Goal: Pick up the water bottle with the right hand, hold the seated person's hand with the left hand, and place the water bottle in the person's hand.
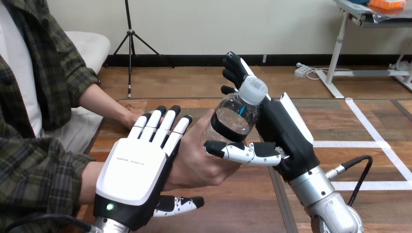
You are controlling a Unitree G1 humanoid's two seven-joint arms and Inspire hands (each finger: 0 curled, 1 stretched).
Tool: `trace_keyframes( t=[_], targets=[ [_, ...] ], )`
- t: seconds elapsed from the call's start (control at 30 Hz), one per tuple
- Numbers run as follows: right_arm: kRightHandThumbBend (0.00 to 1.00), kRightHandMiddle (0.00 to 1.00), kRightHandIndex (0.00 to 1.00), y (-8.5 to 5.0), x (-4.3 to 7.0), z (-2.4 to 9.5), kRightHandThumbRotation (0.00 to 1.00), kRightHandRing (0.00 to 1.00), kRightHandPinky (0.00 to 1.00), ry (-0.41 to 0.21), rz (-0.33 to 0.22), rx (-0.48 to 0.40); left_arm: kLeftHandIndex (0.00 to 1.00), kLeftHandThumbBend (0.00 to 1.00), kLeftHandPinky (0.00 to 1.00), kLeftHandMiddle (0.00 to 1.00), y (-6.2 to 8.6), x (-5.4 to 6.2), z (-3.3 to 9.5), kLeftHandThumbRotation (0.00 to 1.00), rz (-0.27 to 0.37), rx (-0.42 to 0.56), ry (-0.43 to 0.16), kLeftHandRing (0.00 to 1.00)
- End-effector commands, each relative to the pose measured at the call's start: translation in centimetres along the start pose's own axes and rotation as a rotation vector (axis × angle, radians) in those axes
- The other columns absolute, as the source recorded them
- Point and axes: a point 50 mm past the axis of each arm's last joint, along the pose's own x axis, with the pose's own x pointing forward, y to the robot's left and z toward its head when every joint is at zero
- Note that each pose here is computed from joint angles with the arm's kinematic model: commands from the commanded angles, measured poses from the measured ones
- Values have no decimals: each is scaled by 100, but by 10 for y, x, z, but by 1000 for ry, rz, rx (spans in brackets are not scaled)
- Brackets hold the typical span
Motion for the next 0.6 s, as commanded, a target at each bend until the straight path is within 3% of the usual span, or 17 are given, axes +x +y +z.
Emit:
trace_keyframes(
  t=[0.0, 0.23, 0.47, 0.57],
  targets=[
    [78, 100, 100, -7, 9, 13, 16, 100, 97, -77, -14, -26, 100, 100, 100, 100, 6, 11, 2, 49, 58, -21, -28, 100],
    [78, 100, 99, -8, 8, 12, 15, 100, 97, -71, -23, -26, 100, 100, 100, 100, 5, 10, 2, 49, 85, -58, -37, 100],
    [78, 100, 99, -8, 5, 11, 16, 100, 97, -68, -42, -25, 100, 98, 100, 100, 1, 8, 6, 47, 204, -163, -78, 100],
    [78, 100, 98, -8, 3, 11, 17, 100, 97, -67, -58, -21, 100, 91, 97, 100, -1, 7, 9, 50, 262, -224, -92, 100]
  ],
)
